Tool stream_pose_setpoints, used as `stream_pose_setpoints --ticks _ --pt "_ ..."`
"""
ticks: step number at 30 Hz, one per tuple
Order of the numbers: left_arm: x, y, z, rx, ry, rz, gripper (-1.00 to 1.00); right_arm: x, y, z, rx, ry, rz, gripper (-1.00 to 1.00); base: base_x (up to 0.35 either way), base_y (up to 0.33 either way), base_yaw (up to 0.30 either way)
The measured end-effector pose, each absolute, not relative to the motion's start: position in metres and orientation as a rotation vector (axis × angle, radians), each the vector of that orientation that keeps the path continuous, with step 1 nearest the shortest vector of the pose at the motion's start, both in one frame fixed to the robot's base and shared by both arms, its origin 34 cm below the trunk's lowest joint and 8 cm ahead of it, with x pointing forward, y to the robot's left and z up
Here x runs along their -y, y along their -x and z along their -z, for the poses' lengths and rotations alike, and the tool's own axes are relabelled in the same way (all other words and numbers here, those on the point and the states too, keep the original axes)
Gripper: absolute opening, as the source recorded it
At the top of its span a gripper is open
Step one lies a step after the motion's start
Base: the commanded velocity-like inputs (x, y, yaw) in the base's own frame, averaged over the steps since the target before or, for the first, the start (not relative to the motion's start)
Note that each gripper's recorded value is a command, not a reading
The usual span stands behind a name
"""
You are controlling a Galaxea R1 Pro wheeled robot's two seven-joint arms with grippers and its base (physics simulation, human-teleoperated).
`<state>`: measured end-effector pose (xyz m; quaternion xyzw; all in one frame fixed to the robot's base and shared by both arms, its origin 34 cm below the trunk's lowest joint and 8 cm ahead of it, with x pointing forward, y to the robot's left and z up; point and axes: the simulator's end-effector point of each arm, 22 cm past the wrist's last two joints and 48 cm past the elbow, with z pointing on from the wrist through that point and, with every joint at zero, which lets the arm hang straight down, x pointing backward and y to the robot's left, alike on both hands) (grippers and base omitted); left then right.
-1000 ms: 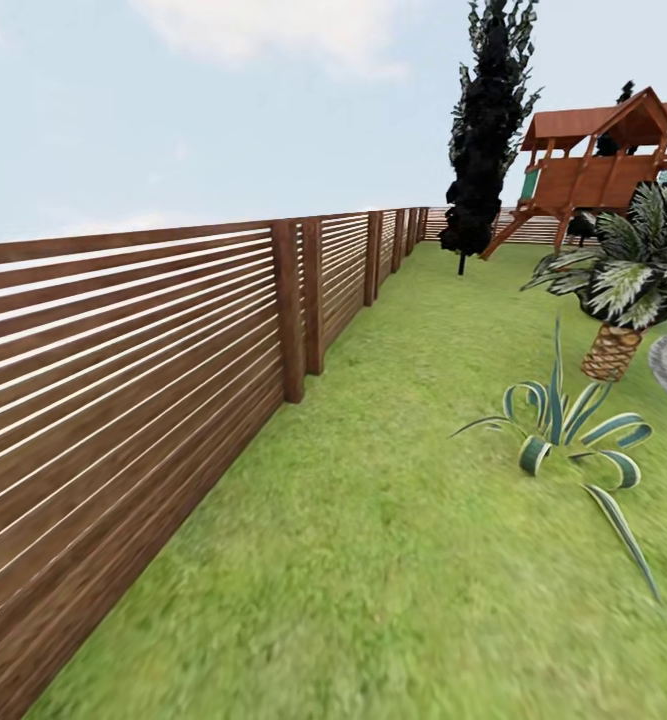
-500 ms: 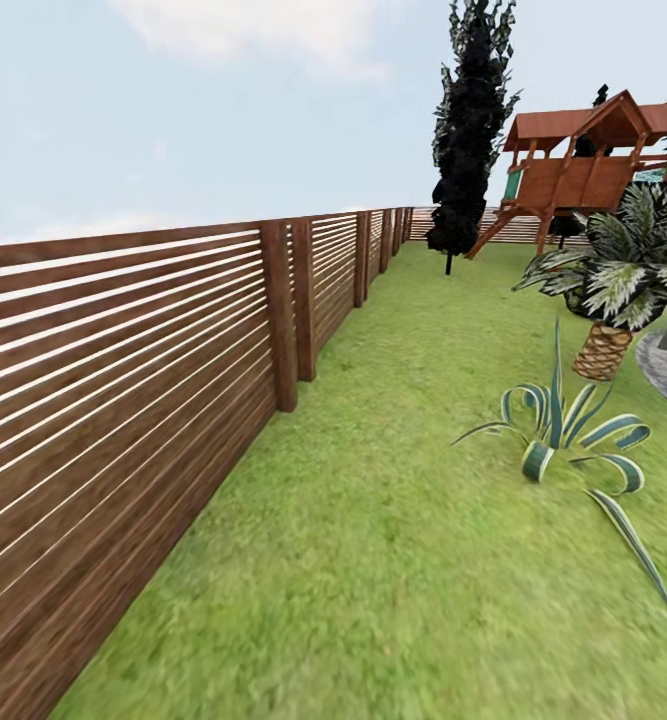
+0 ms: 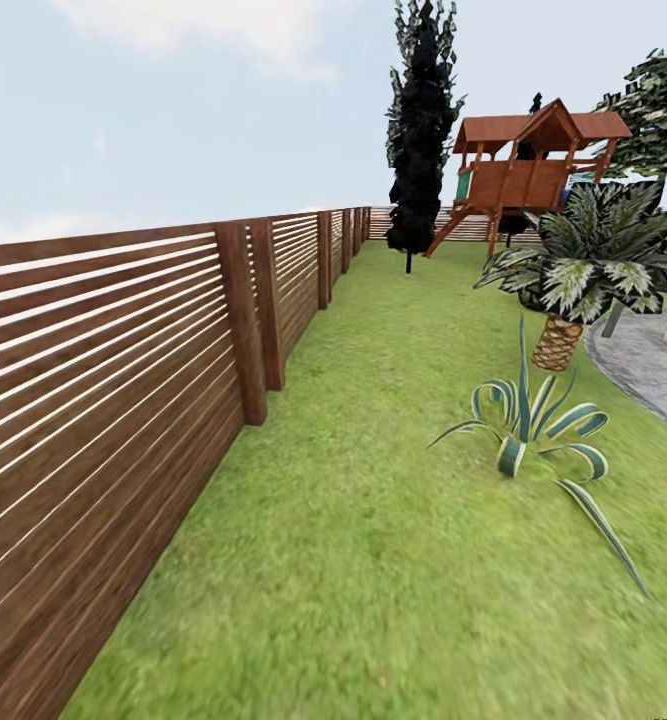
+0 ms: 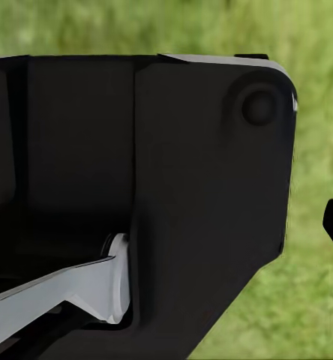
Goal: Take the three Easter eggs out of the wicker basket on the lawn in the garden, then place them on the lawn next to a single tree (choose any tree) so that all three eggs are next to the same tree and none are left in the basket.
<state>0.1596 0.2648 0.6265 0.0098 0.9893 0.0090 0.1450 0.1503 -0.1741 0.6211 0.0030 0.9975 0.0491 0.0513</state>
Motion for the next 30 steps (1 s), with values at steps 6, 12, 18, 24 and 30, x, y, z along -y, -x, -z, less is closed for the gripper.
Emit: stream_pose_setpoints --ticks 6,12,18,24,30 --pt "-0.2647 -0.1597 -0.6265 -2.85 -0.028 -0.026 1.0 0.1741 -0.1502 -0.6211 -3.036 -0.009 -0.149 1.0 0.31 0.13 -0.081" --pt "-0.2649 -0.1598 -0.6265 -2.85 -0.028 -0.027 1.0 0.174 -0.1502 -0.6211 -3.035 -0.008 -0.15 1.0 0.31 0.114 -0.175" --pt "-0.2649 -0.1595 -0.6264 -2.851 -0.028 -0.027 1.0 0.1742 -0.1502 -0.6211 -3.036 -0.009 -0.149 1.0 0.31 0.108 -0.201" --pt "-0.2648 -0.1596 -0.6265 -2.85 -0.028 -0.026 1.0 0.1741 -0.1497 -0.6211 -3.037 -0.008 -0.149 1.0 0.31 0.109 -0.044" --pt "-0.2649 -0.1596 -0.6265 -2.85 -0.028 -0.026 1.0 0.1742 -0.1496 -0.6211 -3.037 -0.009 -0.149 1.0 0.309 0.128 -0.008"
